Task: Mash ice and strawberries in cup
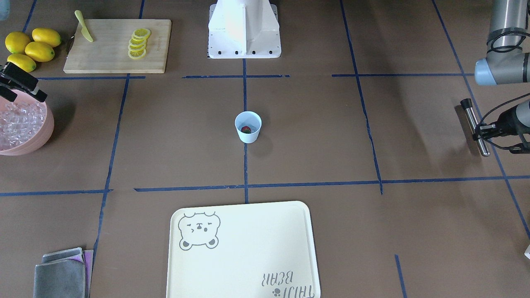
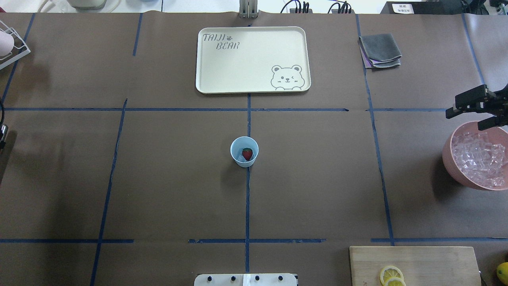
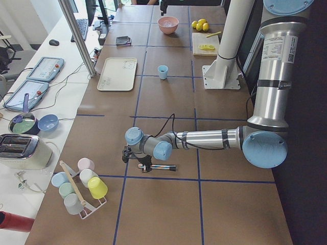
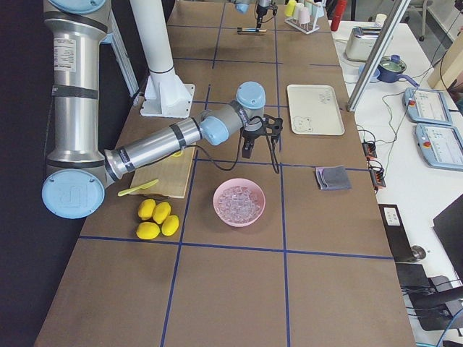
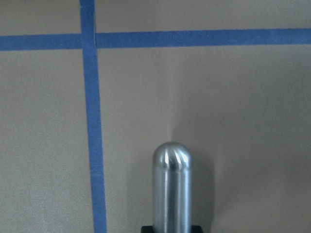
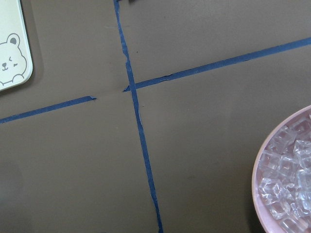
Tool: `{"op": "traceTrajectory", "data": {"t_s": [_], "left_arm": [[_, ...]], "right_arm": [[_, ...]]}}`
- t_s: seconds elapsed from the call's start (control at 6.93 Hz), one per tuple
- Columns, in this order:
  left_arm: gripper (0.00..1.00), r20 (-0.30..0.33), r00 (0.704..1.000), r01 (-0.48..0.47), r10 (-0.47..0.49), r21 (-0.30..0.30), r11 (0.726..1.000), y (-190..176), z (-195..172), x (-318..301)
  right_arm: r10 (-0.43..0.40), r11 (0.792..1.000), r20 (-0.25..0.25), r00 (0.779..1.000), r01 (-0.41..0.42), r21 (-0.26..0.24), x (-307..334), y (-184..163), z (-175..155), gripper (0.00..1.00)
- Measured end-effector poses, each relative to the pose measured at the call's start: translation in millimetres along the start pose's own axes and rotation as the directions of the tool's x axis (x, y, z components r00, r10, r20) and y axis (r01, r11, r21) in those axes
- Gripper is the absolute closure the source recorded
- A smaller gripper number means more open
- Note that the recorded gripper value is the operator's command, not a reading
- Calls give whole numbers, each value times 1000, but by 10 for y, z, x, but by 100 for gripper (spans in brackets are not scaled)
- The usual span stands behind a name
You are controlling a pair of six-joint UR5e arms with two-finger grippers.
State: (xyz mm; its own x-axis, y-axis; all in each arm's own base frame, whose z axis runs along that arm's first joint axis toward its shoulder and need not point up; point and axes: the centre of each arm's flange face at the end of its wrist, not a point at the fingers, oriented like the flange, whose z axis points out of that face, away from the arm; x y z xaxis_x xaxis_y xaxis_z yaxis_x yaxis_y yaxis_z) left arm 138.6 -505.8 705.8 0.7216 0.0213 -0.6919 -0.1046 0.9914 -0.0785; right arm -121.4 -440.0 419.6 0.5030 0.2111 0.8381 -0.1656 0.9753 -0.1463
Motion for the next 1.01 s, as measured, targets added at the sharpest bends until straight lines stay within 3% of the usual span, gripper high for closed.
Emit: {"op": "traceTrajectory", "data": {"t_s": [0.29,0.43,0.58,0.72,0.87,1.01], "left_arm": [[89,1,1000,-6,6,-2,1000,3,15,14],[79,2,1000,-8,8,-4,1000,6,25,24],[62,2,1000,-9,9,-5,1000,7,31,29],[34,2,1000,-9,9,-5,1000,7,33,31],[26,2,1000,-9,9,-6,1000,8,34,33],[12,2,1000,-9,9,-6,1000,8,34,33]], "right_arm": [[0,1000,0,1000,0,-1,-1,1,2,1],[-1,1000,1,1000,1,-1,-3,3,0,1],[-1,1000,1,1000,1,-1,-5,4,-1,1],[-1,1000,1,1000,1,-1,-6,5,-2,1],[-1,1000,1,1000,1,-1,-7,5,-2,1],[-1,1000,1,1000,1,-1,-7,5,-3,0]]}}
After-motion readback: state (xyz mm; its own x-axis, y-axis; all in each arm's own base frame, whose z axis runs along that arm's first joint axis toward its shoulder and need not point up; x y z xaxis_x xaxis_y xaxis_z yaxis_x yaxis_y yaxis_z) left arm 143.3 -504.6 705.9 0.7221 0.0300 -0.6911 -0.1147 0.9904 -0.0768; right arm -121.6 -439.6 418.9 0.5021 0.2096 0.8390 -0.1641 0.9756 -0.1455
